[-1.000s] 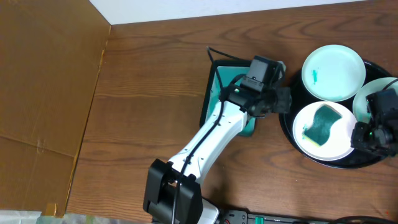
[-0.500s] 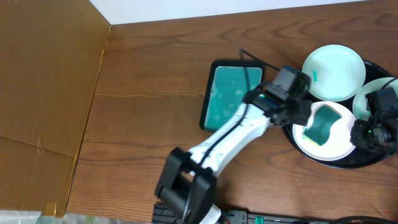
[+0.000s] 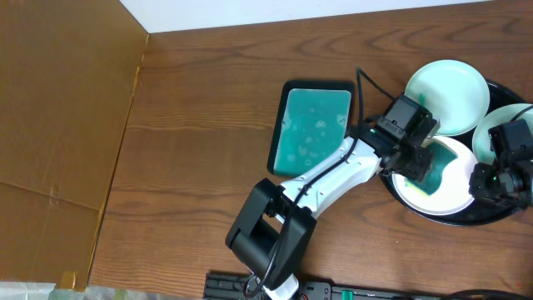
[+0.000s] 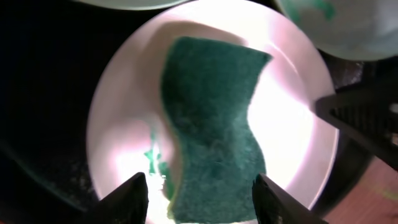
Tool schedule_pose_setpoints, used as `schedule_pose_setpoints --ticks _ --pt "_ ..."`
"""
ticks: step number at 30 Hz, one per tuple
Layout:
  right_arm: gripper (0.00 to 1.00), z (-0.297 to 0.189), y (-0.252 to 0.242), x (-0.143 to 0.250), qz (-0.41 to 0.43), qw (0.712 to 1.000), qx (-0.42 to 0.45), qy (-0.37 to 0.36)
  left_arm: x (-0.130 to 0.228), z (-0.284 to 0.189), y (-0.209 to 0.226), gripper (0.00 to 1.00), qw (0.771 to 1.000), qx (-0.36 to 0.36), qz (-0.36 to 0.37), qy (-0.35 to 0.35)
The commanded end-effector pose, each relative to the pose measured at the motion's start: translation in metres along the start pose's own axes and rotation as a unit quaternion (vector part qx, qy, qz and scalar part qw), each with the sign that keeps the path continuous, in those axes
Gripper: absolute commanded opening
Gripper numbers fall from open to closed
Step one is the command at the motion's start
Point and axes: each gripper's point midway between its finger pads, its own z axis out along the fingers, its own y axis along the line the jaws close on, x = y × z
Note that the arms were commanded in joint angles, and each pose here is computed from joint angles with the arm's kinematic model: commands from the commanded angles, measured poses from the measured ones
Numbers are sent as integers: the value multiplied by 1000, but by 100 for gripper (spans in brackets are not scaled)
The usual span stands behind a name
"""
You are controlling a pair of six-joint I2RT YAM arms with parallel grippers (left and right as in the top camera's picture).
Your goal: Clean dirty plates on tray and stack at the side
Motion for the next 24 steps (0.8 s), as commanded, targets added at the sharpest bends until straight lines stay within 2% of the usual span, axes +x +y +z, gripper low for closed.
schedule_pose_setpoints --ticks 1,5,12,17,24 --pt "16 9 -9 3 11 1000 16 10 3 2 -12 55 1000 16 26 6" --pt "5 15 -10 5 12 1000 20 18 4 3 -15 58 999 17 30 7" --pt "2 14 -8 4 13 1000 13 20 5 11 -11 63 999 12 28 12" --pt "2 14 -7 5 13 1000 11 22 12 34 -5 53 999 10 25 31" --pt "2 14 -7 5 12 1000 11 22 9 42 -6 52 999 14 28 24"
